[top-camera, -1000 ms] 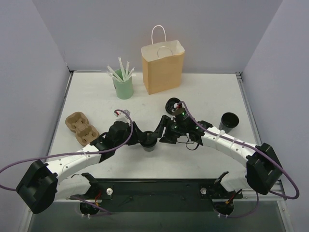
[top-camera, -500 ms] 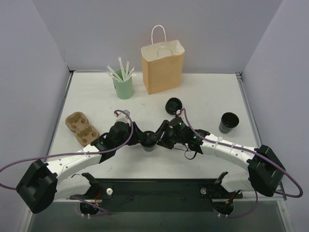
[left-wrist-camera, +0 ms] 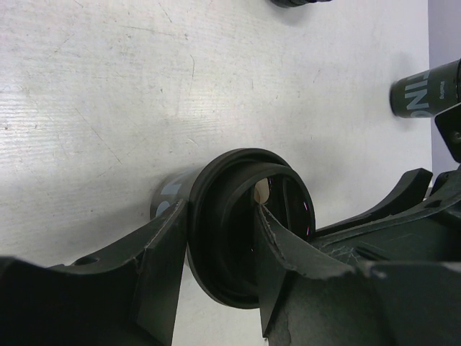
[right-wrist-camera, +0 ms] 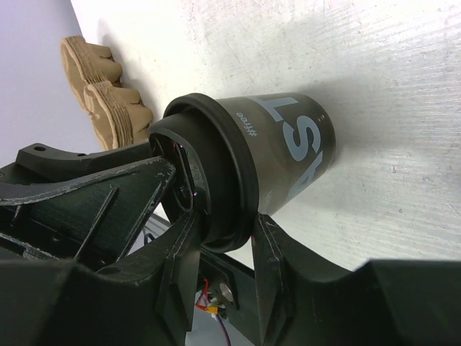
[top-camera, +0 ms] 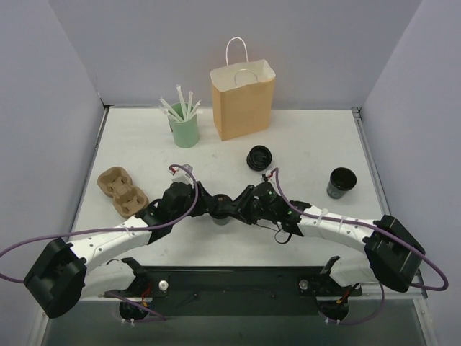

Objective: Pack the takeout coffee

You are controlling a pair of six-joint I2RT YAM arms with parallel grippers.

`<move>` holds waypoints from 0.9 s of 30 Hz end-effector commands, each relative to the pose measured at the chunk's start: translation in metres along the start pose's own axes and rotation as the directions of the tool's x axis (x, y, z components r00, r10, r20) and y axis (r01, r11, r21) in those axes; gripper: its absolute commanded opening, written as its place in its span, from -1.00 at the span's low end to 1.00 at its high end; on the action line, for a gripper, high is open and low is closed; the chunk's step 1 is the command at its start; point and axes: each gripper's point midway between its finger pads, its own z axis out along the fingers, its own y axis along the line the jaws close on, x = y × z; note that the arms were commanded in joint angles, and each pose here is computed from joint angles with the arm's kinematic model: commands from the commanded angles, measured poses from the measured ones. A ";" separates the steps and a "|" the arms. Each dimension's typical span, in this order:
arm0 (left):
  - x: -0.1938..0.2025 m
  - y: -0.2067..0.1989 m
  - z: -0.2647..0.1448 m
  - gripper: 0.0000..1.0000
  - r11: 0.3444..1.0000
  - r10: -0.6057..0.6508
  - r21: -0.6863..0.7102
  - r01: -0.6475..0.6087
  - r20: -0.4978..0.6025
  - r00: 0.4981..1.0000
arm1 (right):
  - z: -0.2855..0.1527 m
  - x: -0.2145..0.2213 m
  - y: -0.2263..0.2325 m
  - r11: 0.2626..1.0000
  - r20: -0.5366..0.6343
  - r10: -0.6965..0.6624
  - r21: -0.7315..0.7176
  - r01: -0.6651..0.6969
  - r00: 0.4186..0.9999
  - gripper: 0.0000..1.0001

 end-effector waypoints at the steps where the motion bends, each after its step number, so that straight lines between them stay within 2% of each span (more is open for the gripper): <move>1: 0.041 0.048 0.000 -0.16 0.989 0.020 -0.143 -0.038 -0.121 0.992 | 0.006 -0.001 -0.030 0.998 0.042 -0.004 0.057 0.002 0.999 -0.54; 4: 0.048 0.058 -0.002 -0.17 0.986 0.015 -0.164 -0.037 -0.133 0.991 | 0.009 -0.001 -0.045 0.996 0.050 -0.017 0.085 0.012 0.999 -0.65; 10: 0.055 0.065 -0.001 -0.21 0.986 -0.004 -0.165 -0.017 -0.127 0.992 | 0.016 0.006 -0.084 0.986 0.034 -0.037 0.165 0.031 0.999 -0.72; 14: 0.059 0.067 -0.001 -0.22 0.987 -0.013 -0.161 -0.008 -0.130 0.991 | 0.018 0.009 -0.097 0.981 0.025 -0.036 0.192 0.030 0.999 -0.75; 17: 0.055 0.062 0.000 -0.22 0.990 -0.001 -0.137 -0.016 -0.124 0.992 | 0.014 0.006 -0.089 0.983 0.035 -0.047 0.180 0.040 0.998 -0.74; 18: 0.054 0.057 -0.001 -0.21 0.993 0.022 -0.114 -0.036 -0.126 0.992 | 0.012 0.005 -0.085 0.984 0.037 -0.055 0.173 0.047 0.998 -0.71; 21: 0.045 0.046 0.002 -0.21 0.994 0.079 -0.071 -0.088 -0.121 0.989 | -0.001 -0.004 -0.058 0.986 0.047 -0.099 0.140 0.092 0.994 -0.47; 22: 0.045 0.040 0.002 -0.21 0.994 0.093 -0.045 -0.100 -0.128 0.987 | -0.009 -0.005 -0.056 0.979 0.039 -0.148 0.148 0.140 0.988 -0.34; 25: 0.043 0.031 0.006 -0.21 0.988 0.152 -0.005 -0.155 -0.141 0.978 | -0.025 -0.011 -0.039 0.962 0.025 -0.251 0.121 0.246 0.968 -0.11; 27: 0.043 0.029 0.009 -0.20 0.981 0.192 0.015 -0.192 -0.151 0.970 | -0.033 -0.018 -0.036 0.950 0.019 -0.291 0.126 0.286 0.957 -0.03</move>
